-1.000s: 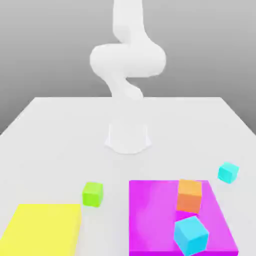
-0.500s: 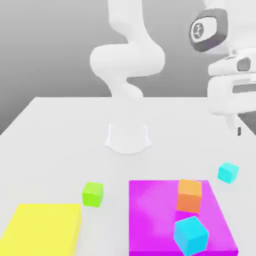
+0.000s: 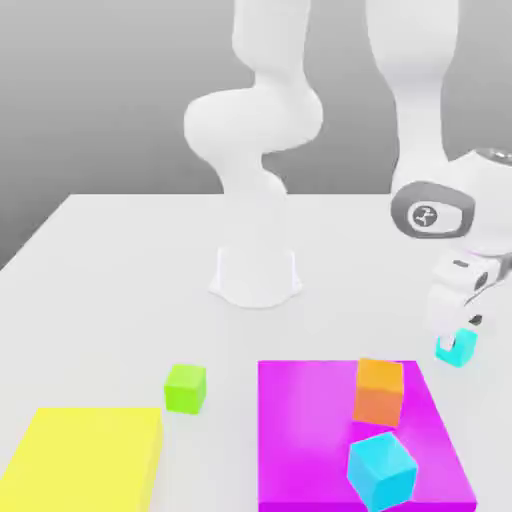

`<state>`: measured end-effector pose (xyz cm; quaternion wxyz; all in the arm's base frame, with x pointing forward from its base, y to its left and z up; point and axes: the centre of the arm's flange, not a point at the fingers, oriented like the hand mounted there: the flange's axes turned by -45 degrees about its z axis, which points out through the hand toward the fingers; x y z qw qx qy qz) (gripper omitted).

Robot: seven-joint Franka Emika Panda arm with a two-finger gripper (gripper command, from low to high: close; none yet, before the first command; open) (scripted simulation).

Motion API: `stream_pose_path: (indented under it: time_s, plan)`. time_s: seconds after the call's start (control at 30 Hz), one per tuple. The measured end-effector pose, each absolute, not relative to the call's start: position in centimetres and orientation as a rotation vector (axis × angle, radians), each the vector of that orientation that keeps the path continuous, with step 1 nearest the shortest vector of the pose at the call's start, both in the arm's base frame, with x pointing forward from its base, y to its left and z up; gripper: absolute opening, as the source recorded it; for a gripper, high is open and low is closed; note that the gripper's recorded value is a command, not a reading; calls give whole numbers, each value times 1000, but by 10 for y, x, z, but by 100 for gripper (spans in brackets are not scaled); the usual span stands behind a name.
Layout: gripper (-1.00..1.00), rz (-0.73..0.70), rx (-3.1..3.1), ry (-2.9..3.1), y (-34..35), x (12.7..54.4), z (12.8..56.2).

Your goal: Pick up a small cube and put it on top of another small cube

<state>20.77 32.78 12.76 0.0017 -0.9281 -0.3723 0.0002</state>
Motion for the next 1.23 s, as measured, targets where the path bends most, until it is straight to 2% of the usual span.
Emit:
stream_pose_path:
  time_s: [0.23, 0.5, 0.57, 0.73, 0.97, 1.03, 1.1, 1.13, 1.23]
  plan:
    - [-100, -2, -2912, -1169, 328, 208, 127]
    - [-100, -3, -2915, -1166, 328, 211, 185]
    - [-100, -5, -2936, -1128, 323, 245, 199]
    - [-100, -5, -2999, -972, 281, 365, 237]
    - [-100, 2, -3049, -758, 150, 506, 305]
    - [-100, 2, -3049, -745, 131, 520, 297]
    - [-100, 1, -3049, -746, 128, 523, 268]
    - [100, 1, -3049, -746, 127, 523, 259]
    - [100, 1, -3049, -746, 127, 523, 259]
